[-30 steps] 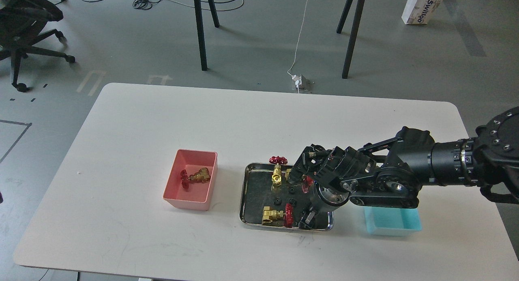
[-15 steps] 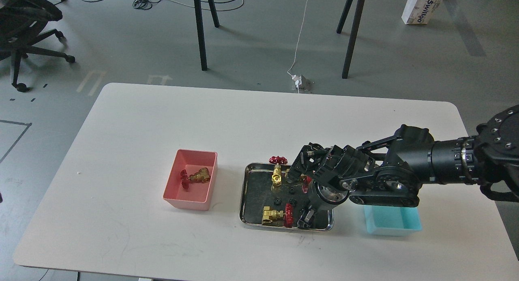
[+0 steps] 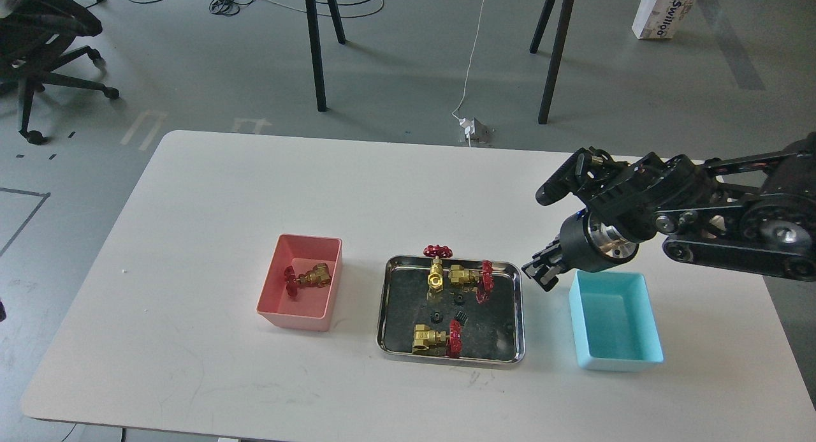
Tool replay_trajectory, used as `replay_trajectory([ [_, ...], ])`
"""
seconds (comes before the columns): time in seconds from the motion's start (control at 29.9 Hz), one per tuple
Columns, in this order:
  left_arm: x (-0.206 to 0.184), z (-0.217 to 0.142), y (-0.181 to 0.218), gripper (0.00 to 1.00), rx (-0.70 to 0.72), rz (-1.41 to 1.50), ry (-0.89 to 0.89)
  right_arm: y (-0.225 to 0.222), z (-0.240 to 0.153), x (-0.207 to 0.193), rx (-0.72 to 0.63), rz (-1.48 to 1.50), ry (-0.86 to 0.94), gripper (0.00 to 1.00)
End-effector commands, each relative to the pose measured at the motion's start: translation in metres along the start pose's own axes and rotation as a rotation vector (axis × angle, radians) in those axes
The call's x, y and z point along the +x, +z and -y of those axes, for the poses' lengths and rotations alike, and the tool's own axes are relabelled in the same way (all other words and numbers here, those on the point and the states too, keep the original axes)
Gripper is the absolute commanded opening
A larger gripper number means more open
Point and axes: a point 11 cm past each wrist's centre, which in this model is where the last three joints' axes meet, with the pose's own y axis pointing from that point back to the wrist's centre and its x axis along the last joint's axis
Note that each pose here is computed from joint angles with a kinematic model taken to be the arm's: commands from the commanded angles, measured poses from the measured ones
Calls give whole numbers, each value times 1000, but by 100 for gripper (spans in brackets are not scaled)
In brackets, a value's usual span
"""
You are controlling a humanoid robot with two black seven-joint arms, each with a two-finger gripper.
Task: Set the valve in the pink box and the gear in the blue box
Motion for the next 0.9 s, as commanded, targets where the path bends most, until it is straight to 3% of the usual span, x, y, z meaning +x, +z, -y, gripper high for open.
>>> replay_trajectory([
  [0.0,3,1,8,98,-14,0,5,17,-15,-35,-29,58,-24,20],
  [0.33,4,2,12,98,-20,2,5,35,7,-80,-67,107,-113,22],
  [0.43,4,2,12,98,-21,-1,7,43,16,-90,-84,137,-132,35],
  [0.54,5,2,11,98,-17,0,11,42,22,-92,-76,154,-129,59],
  [0.64,4,2,10,98,-15,-1,9,38,24,-83,-59,169,-98,72],
  [0.74,3,2,10,98,-10,-4,6,39,16,-58,-51,195,-15,83],
  [0.87,1,3,8,98,-7,-4,2,37,-18,16,65,391,233,92],
])
